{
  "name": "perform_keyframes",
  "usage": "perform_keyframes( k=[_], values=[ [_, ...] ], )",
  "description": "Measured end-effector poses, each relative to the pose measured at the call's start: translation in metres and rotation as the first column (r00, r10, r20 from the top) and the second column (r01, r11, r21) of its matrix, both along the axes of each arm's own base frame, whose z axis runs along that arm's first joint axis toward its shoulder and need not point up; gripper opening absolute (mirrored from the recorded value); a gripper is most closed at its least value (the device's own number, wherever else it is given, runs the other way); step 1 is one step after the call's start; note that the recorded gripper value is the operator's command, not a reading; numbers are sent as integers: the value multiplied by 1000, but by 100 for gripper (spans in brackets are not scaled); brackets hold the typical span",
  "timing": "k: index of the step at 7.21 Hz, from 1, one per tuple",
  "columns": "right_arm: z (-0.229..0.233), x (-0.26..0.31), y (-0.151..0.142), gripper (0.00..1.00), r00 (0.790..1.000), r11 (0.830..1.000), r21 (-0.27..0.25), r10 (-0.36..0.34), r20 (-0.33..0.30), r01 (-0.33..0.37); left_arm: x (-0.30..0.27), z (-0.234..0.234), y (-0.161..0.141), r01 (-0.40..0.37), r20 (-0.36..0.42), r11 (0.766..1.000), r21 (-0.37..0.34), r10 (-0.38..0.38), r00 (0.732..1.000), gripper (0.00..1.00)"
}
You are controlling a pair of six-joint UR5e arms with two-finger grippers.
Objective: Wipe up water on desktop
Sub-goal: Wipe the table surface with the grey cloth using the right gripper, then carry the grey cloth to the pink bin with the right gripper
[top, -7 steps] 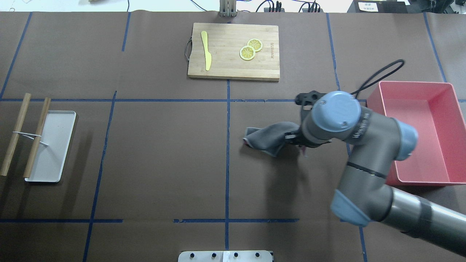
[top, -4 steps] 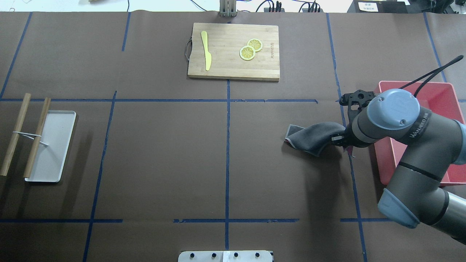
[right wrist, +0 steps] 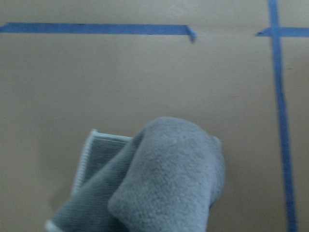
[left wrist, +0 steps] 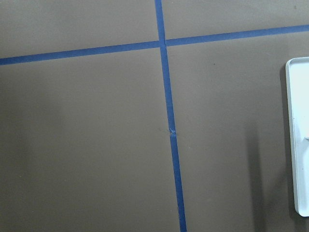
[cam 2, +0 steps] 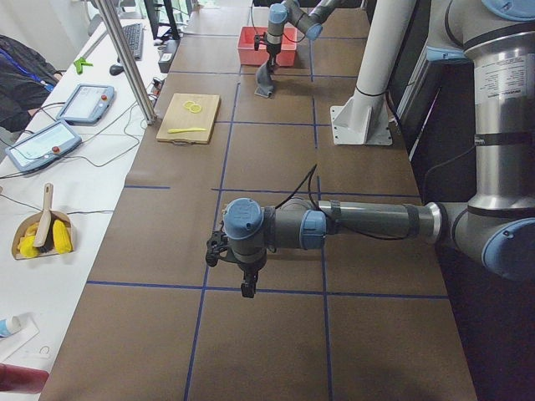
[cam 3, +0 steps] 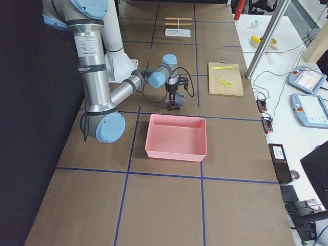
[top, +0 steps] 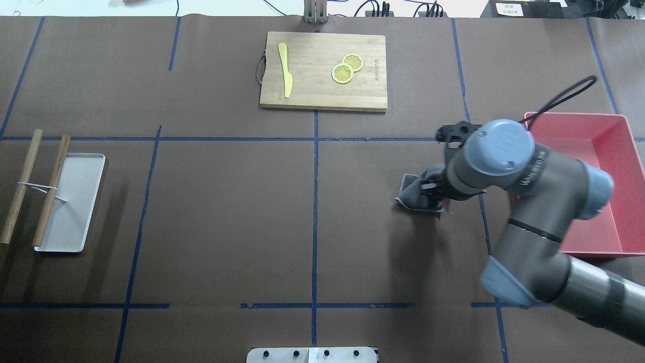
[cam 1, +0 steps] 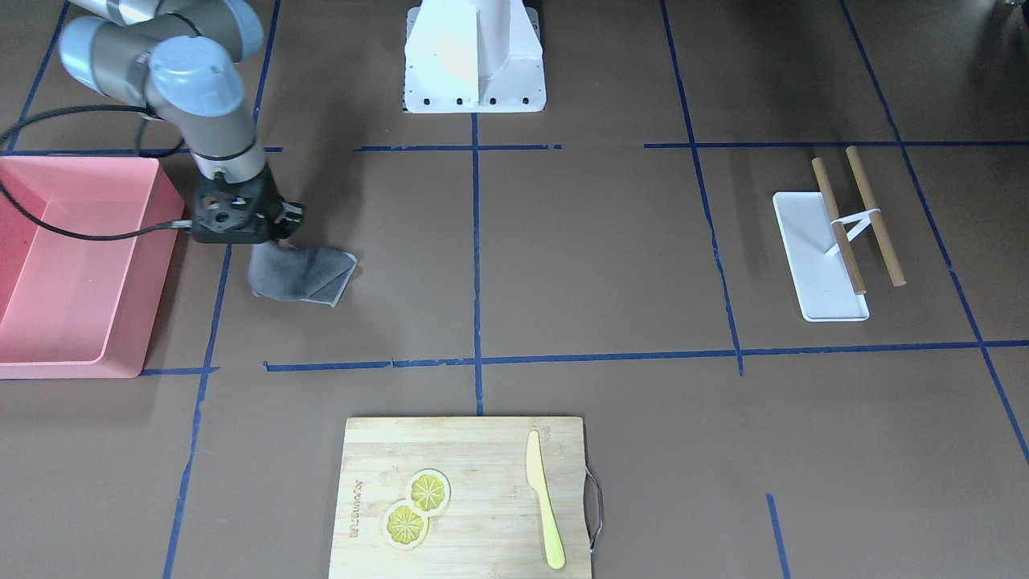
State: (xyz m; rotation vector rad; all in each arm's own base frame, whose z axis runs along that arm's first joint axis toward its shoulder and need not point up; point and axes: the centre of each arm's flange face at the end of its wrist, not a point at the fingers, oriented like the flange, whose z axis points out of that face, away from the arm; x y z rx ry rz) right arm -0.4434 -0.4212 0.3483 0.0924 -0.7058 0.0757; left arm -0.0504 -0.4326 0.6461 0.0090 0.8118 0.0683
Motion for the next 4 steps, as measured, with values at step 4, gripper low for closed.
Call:
perform_keyframes(
  k=[4],
  values=[
    [-97, -70, -14, 0, 990, 995, -58, 83, 114, -76, 0, 3, 3, 57, 9, 996, -64, -56, 998, 100]
  ],
)
